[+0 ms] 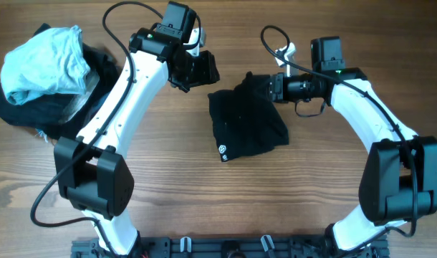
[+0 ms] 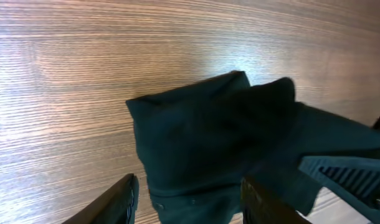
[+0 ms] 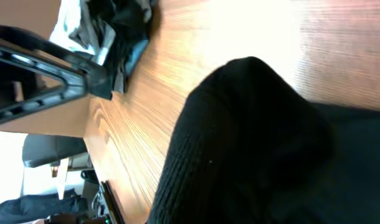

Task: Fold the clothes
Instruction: 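Grasp the folded bundle with both grippers and lift it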

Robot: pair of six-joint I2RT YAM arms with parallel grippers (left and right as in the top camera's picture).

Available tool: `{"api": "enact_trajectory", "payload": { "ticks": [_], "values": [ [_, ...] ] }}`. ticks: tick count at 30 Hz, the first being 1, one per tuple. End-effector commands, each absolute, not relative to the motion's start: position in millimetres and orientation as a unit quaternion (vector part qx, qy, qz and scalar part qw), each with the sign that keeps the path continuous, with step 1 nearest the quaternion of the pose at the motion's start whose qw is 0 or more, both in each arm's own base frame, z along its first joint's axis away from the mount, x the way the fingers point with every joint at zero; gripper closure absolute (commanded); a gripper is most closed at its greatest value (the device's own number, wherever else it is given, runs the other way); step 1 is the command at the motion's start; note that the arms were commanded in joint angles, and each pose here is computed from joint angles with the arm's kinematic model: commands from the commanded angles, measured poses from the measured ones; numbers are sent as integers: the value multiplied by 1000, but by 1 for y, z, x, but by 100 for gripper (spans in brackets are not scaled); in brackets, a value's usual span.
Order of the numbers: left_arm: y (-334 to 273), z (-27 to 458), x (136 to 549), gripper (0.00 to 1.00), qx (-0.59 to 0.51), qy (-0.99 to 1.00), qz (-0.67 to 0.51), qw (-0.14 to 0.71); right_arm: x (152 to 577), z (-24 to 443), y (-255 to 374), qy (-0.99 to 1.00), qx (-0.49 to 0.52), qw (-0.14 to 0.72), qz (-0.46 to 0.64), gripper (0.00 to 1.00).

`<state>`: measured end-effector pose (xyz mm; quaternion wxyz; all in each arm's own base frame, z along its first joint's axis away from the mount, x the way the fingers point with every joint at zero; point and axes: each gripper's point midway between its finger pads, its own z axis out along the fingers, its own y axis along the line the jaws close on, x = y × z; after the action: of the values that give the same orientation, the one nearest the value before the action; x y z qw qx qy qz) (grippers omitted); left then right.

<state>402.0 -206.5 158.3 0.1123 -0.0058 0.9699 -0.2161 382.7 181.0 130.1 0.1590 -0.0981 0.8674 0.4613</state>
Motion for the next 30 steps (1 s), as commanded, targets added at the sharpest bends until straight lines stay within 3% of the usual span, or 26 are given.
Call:
{"api": "enact_trajectory", "payload": {
  "ticks": [1,2,3,4,6,8,11,13,15,16,17,19,20,22,24,27,30],
  "values": [
    [-205,173,406,45,4,968,-211,138,398,136,168,886,-84,193,414,96],
    [-205,173,406,43,4,968,-211,138,403,123,156,906,-67,196,368,92],
    [-205,173,406,42,4,968,-211,138,407,110,139,928,-44,198,314,42],
    [-205,173,406,41,4,968,-210,137,411,93,111,953,11,194,233,14],
    [-203,170,401,40,2,970,-206,126,410,79,71,970,80,186,135,10],
    [-199,166,392,39,-1,974,-199,107,405,81,59,970,95,178,137,16],
    [-196,160,382,37,-5,978,-191,85,402,114,74,952,76,195,223,26],
    [-193,152,376,36,-7,980,-185,70,391,154,105,924,-20,224,309,46],
    [-191,145,370,36,-9,982,-180,57,373,172,127,910,-51,213,353,80],
    [-190,140,367,38,-11,983,-177,50,368,169,132,913,-57,203,351,91],
    [-190,136,364,38,-11,983,-177,43,362,157,140,920,-65,183,341,96],
    [-191,128,356,25,-12,983,-184,26,350,123,153,934,-52,137,327,96],
    [-194,125,353,26,-12,981,-194,19,345,102,155,943,-37,112,313,96],
    [-207,123,348,45,-6,973,-230,5,337,60,149,959,21,58,277,96],
    [-222,118,342,70,6,966,-259,-3,332,22,146,962,61,16,266,96],
    [-235,106,330,77,21,964,-266,-16,325,-10,142,958,127,-36,255,96],
    [-256,92,311,76,46,955,-292,-35,329,3,149,947,113,-33,300,94]
  ]
}}
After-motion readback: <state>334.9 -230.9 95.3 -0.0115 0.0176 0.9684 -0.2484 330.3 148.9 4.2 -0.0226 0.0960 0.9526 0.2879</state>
